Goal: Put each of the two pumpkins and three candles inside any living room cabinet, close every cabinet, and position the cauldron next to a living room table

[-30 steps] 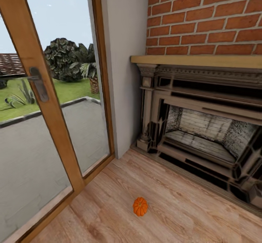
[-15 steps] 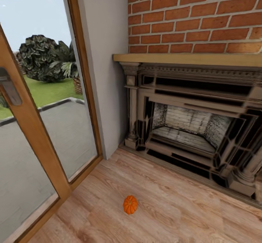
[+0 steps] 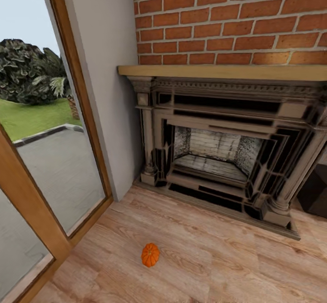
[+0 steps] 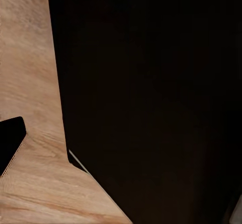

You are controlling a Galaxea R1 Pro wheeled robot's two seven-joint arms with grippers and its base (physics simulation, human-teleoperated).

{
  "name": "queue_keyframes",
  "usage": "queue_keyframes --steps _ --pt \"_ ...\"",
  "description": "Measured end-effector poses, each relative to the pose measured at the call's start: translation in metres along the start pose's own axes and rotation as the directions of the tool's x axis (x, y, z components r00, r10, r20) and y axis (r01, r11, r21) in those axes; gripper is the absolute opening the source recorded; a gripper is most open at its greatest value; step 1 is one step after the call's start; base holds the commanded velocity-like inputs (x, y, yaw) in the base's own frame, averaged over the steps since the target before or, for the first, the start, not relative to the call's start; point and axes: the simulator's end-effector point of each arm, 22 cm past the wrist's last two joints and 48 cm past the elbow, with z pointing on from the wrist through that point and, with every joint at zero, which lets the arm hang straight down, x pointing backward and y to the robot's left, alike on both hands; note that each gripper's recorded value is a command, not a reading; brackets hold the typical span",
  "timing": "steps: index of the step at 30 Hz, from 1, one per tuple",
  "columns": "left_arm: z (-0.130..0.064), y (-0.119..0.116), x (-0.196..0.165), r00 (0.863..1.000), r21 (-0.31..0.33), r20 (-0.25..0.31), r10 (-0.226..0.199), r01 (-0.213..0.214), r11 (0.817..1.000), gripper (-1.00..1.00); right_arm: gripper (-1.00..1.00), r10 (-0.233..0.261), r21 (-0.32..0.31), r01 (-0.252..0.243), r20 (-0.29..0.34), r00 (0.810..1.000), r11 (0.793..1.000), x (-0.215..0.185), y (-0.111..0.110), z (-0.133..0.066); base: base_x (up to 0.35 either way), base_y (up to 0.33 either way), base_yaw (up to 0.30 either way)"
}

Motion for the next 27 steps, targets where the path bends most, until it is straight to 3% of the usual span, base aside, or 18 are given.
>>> queue_keyframes --steps 27 --pt "-0.0002 0.0 0.0056 1.0 0.0 -0.015 -0.001 0.001 1.0 1.0 1.0 0.002 -0.001 -0.002 -0.014 1.0 1.0 0.0055 0.0009 -0.0002 0.0 0.0 -0.261"
